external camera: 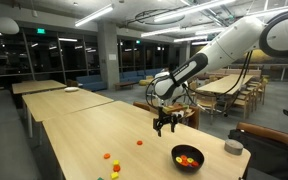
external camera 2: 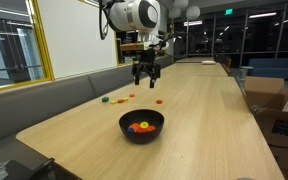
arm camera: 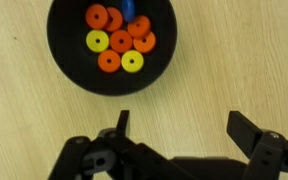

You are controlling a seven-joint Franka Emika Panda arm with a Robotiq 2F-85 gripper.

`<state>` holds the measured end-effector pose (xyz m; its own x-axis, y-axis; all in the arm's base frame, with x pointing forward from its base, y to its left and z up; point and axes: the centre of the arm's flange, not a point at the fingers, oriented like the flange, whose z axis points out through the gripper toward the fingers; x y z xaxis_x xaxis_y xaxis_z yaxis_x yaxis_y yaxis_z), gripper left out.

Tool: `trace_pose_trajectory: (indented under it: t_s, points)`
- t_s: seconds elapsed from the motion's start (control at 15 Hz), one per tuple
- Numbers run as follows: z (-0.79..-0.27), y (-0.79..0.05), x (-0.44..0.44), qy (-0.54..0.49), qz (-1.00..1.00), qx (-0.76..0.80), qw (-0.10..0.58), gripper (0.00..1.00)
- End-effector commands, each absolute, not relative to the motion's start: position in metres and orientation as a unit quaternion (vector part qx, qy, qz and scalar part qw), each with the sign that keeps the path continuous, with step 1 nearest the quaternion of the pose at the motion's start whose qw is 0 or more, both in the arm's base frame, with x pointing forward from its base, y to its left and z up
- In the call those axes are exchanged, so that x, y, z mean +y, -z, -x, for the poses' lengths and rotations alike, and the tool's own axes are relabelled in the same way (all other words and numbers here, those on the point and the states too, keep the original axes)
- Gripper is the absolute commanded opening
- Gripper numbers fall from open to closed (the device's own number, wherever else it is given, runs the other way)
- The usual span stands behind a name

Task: Pick up some of the objects from the table and put them in the bowl

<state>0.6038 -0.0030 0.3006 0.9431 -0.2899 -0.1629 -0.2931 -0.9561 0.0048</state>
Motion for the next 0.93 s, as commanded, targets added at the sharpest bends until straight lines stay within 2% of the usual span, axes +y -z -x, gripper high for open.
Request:
trace_pose_trajectory:
  t_s: [0.0,0.87]
  points:
    - [-0.645,-0.308,0.013,-0.012,0.989,0.146,-0.006,1.00]
    - [-0.726,-0.221,0.027,0.039,0.989,0.144,-0.020,1.00]
